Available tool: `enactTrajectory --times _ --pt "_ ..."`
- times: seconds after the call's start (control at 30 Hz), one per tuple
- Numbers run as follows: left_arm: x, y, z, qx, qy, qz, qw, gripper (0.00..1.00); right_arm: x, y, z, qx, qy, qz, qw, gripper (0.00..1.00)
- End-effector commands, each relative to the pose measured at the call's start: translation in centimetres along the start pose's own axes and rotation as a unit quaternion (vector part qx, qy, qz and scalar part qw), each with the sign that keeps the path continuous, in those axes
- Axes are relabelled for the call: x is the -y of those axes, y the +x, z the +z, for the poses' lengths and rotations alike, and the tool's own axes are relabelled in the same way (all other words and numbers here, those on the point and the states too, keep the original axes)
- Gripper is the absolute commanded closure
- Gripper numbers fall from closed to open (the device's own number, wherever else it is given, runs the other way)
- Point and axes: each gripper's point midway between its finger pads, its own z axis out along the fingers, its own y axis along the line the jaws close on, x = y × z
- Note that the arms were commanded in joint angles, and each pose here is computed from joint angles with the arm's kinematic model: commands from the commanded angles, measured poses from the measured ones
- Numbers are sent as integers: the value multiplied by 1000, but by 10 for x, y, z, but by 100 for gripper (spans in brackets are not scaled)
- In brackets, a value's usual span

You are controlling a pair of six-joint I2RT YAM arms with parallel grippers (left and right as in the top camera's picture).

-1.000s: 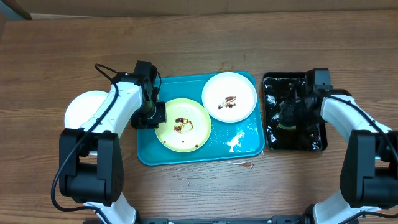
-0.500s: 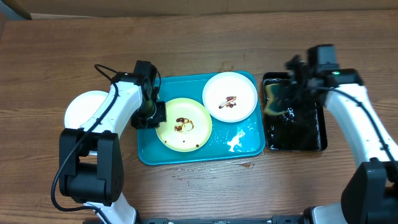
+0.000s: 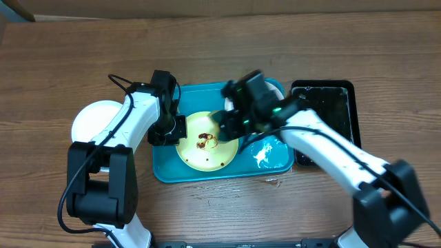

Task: Clean dirty plates on tray and stack at the side
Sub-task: 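Scrub the yellow-green plate with the sponge while left gripper holds it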

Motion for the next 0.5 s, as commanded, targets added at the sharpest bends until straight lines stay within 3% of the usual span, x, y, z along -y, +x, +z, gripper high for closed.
enactTrajectory --times 0.0,0.47 --pt "5 3 -4 5 9 -3 1000 96 -6 6 31 -9 18 38 999 96" --pt "5 3 -4 5 9 -3 1000 96 -13 27 97 -33 18 67 997 96"
